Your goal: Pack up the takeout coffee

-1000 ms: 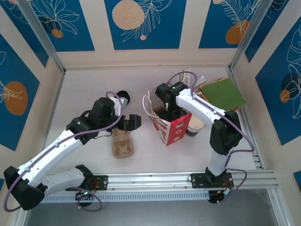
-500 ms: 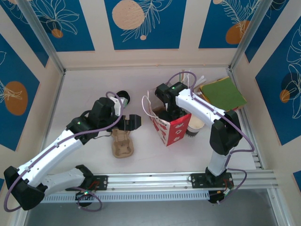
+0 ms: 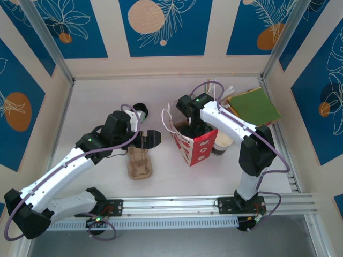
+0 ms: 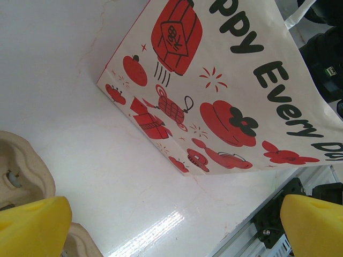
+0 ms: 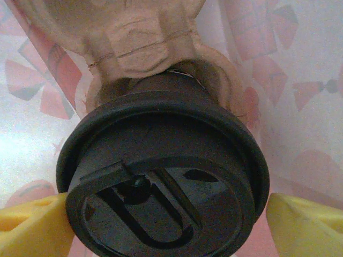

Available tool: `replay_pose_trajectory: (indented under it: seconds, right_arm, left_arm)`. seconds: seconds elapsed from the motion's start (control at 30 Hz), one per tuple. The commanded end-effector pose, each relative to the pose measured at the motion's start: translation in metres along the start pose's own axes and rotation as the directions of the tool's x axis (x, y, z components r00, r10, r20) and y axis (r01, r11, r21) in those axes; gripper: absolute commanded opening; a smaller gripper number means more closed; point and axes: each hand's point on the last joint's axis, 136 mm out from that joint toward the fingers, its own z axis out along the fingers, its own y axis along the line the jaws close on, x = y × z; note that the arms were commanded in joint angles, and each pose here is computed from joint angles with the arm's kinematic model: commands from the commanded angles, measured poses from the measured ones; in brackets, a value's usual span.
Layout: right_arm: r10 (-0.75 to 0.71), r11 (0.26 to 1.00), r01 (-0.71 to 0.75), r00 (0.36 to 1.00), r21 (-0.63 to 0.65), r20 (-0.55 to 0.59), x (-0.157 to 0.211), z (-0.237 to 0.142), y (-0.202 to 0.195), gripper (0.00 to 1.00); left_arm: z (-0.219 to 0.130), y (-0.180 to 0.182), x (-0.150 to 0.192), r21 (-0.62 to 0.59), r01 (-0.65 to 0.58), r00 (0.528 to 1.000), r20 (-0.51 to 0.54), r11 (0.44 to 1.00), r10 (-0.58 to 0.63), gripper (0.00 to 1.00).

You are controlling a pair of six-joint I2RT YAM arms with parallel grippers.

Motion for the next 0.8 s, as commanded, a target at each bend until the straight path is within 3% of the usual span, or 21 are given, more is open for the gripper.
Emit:
replay_pose_trajectory:
  seconds: [0.0, 0.77]
  right_arm:
    - [0.010, 1.000, -0.010, 1.000, 0.004, 0.001, 0.0042, -0.0098, -0.0002, 0.90]
    - [0.005, 1.000, -0.005, 1.000, 0.002, 0.010, 0.0030, -0.0138, 0.0012, 0.90]
  left_arm:
    - [-0.0005, 0.0021, -0.0031, -0.004, -0.018, 1.000, 0.016, 1.000, 0.018, 1.00]
    - [-0.0015, 0.0017, -0.0035, -0.004, -0.018, 1.000, 0.018, 1.000, 0.018, 1.00]
